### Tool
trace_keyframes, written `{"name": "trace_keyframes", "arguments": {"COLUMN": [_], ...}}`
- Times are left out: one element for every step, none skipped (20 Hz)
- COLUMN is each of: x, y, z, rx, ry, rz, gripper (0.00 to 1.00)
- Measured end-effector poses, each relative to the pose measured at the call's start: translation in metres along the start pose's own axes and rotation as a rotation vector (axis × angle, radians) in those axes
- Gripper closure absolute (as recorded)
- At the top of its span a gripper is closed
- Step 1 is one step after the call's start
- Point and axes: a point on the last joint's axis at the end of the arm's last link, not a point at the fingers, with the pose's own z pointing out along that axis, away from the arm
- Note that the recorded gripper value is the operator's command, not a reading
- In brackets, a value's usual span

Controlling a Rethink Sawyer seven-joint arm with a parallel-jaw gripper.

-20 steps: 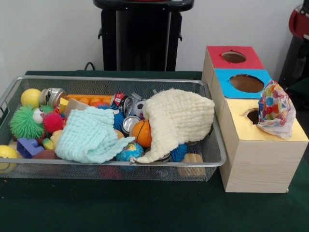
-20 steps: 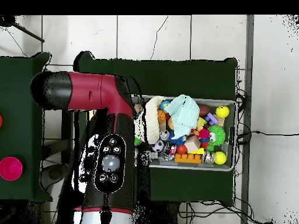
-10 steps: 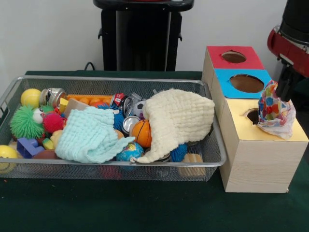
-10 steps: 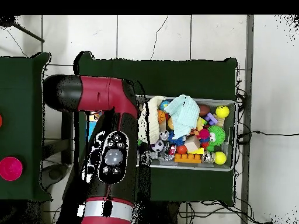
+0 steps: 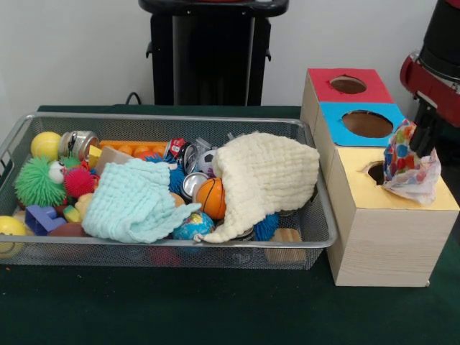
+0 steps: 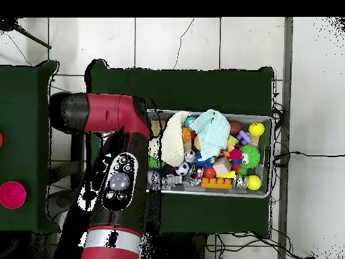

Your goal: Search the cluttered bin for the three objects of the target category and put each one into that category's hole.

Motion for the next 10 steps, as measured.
{"name": "trace_keyframes", "arguments": {"x": [0.002,0.004,0.008,0.012,0.014,0.017,0.021,0.025,0.027,0.032], "y": [0.001,0.002,0.004,0.006,0.007,0.008,0.01,0.011,0.011,0.012], "z": [0.001,0.001,0.001,0.001,0.001,0.001,0.002,0.003,0.003,0.005], "rx": [-0.002,-0.005,-0.012,-0.019,-0.021,-0.023,-0.024,-0.025,-0.025,-0.024], "ry": [0.003,0.006,0.015,0.024,0.029,0.037,0.047,0.053,0.056,0.06], "rz": [0.0,0.001,0.005,0.01,0.012,0.016,0.019,0.021,0.02,0.019], "gripper": [1.0,1.0,1.0,1.0,1.0,1.0,1.0,1.0,1.0,1.0]}}
